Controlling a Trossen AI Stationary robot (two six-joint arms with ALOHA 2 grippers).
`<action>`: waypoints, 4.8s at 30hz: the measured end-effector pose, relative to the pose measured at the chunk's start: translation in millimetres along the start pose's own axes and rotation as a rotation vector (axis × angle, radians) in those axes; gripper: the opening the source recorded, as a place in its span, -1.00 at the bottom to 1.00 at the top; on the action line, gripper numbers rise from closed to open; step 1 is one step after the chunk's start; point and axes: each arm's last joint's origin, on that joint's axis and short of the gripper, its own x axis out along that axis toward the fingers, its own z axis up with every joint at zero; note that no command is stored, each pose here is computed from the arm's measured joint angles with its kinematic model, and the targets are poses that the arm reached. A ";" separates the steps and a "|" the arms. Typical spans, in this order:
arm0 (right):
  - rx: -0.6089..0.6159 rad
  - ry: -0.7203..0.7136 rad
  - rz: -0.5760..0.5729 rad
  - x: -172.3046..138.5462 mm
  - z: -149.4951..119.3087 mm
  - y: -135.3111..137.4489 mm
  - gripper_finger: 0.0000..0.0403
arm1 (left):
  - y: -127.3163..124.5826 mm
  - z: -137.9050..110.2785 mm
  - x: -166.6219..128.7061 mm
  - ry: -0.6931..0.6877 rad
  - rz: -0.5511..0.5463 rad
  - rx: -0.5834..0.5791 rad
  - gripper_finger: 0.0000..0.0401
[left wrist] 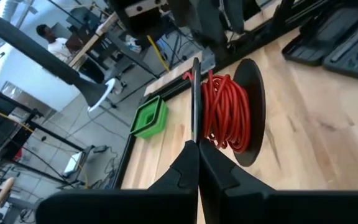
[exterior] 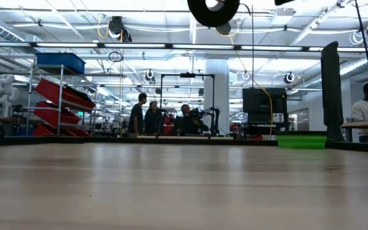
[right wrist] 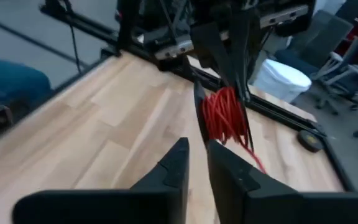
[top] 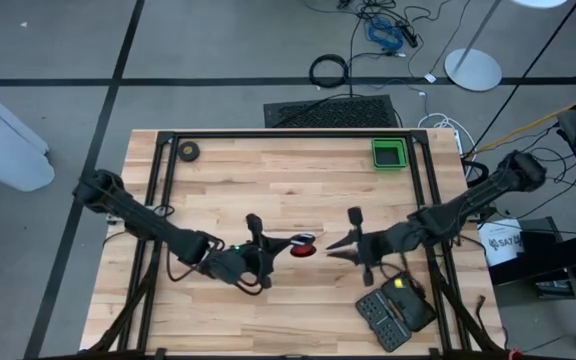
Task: Coil cords
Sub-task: Uncoil the red wire on the black spool
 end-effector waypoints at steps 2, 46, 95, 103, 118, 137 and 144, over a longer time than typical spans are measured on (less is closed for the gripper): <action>-0.023 0.016 -0.015 8.9 9.3 2.9 -0.64 | 0.6 2.3 -4.0 -0.012 -0.004 -0.005 -1.00; 0.064 0.141 -0.047 7.2 41.6 2.6 -0.41 | 4.1 19.7 -36.1 -0.126 -0.086 -0.045 -1.00; -0.182 0.121 -0.205 11.1 48.1 21.1 -0.58 | 2.9 17.8 -37.3 -0.104 -0.078 -0.027 -1.00; -0.193 0.124 -0.215 10.1 48.4 22.5 -0.58 | 2.9 17.8 -37.3 -0.104 -0.078 -0.027 -1.00; -0.196 0.172 -0.219 25.2 38.7 23.5 -0.58 | 2.8 18.3 -37.3 -0.111 -0.086 -0.030 -1.00; -0.155 0.178 -0.200 32.1 34.9 20.4 -0.98 | 2.8 18.3 -37.3 -0.112 -0.088 -0.032 -1.00; -0.089 0.174 -0.186 34.9 33.3 15.0 -1.00 | 3.2 21.0 -37.8 -0.140 -0.101 -0.053 -1.00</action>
